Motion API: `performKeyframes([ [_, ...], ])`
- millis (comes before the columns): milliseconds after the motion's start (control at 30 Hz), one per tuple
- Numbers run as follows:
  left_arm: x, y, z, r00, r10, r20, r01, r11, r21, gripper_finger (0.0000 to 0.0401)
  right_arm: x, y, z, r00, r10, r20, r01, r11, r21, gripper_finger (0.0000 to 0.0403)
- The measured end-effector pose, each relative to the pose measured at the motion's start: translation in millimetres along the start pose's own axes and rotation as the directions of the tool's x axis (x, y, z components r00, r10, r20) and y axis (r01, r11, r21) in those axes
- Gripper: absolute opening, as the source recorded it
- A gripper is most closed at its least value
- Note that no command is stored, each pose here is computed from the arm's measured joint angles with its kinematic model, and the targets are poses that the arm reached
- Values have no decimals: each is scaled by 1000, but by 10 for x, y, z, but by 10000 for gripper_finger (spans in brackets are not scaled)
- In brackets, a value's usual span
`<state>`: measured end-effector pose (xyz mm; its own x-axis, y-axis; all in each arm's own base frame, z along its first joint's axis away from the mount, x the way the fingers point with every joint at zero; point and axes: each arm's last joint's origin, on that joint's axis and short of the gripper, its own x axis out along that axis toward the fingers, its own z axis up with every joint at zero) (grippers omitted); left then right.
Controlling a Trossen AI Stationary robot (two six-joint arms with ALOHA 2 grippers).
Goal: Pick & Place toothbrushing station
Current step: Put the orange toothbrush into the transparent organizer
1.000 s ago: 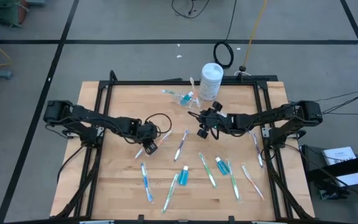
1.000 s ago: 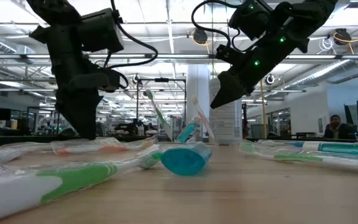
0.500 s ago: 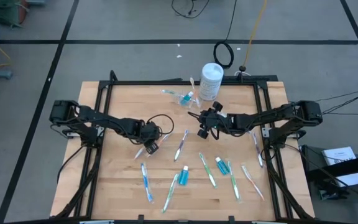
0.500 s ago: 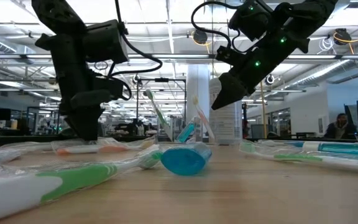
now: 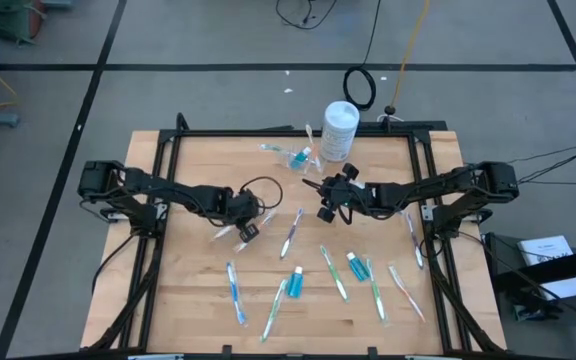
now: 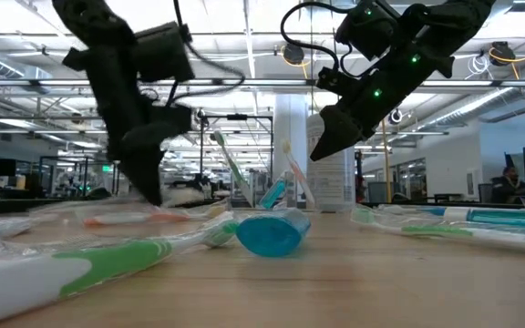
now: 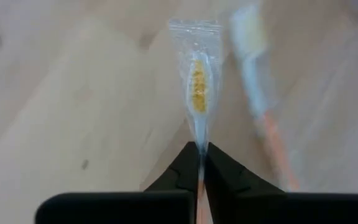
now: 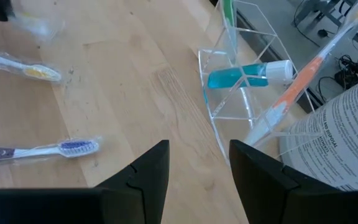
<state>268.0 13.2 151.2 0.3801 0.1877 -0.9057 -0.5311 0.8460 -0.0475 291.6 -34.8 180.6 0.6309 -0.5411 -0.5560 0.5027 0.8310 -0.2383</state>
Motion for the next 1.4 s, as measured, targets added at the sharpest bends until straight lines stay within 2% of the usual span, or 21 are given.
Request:
performKeyframes([
  [100, -88, 4, 125, 999, -19, 51, 18, 1000, 24, 26, 0, 0, 0, 1000, 0, 0, 0, 1000, 0, 160],
  [200, -197, 29, 286, 991, 5, 131, -11, 999, 45, 27, 0, 0, 0, 1000, 0, 0, 0, 1000, 9, 160],
  [400, -382, 67, 684, 946, 8, 324, -22, 999, 39, 6, 0, 0, 0, 1000, 0, 0, 0, 999, 45, 160],
  [533, -513, 96, 968, 846, -33, 532, 31, 999, 12, 14, 0, 2, 0, 1000, 7, -1, -7, 998, 68, 160],
  [700, -695, 201, 1252, 651, -35, 758, 58, 998, -4, 22, -1, 27, -3, 995, 95, -10, -94, 991, 97, 160],
  [867, -828, 331, 1392, 501, 61, 863, -4, 998, -68, 4, -4, 52, -6, 983, 184, -19, -182, 978, 99, 160],
  [1033, -901, 489, 1489, 387, 165, 907, -89, 986, -141, 18, -2, 64, -54, 973, 230, -29, -226, 969, 98, 160],
  [1100, -918, 579, 1532, 343, 177, 923, -82, 984, -158, 14, 4, 62, -108, 973, 228, -45, -223, 970, 94, 160],
  [1167, -892, 671, 1576, 321, 145, 936, -34, 989, -142, 5, 8, 59, -157, 972, 226, -58, -221, 971, 90, 160],
  [1267, -737, 773, 1627, 330, 97, 939, 56, 991, -122, 7, 25, 31, -203, 974, 217, -69, -211, 973, 93, 160],
  [1333, -588, 815, 1651, 337, 117, 934, 57, 988, -144, 11, 36, 15, -203, 975, 214, -54, -208, 973, 101, 160],
  [1400, -423, 822, 1672, 323, 150, 935, 35, 985, -170, 7, 45, 4, -190, 977, 213, -21, -209, 971, 115, 160],
])
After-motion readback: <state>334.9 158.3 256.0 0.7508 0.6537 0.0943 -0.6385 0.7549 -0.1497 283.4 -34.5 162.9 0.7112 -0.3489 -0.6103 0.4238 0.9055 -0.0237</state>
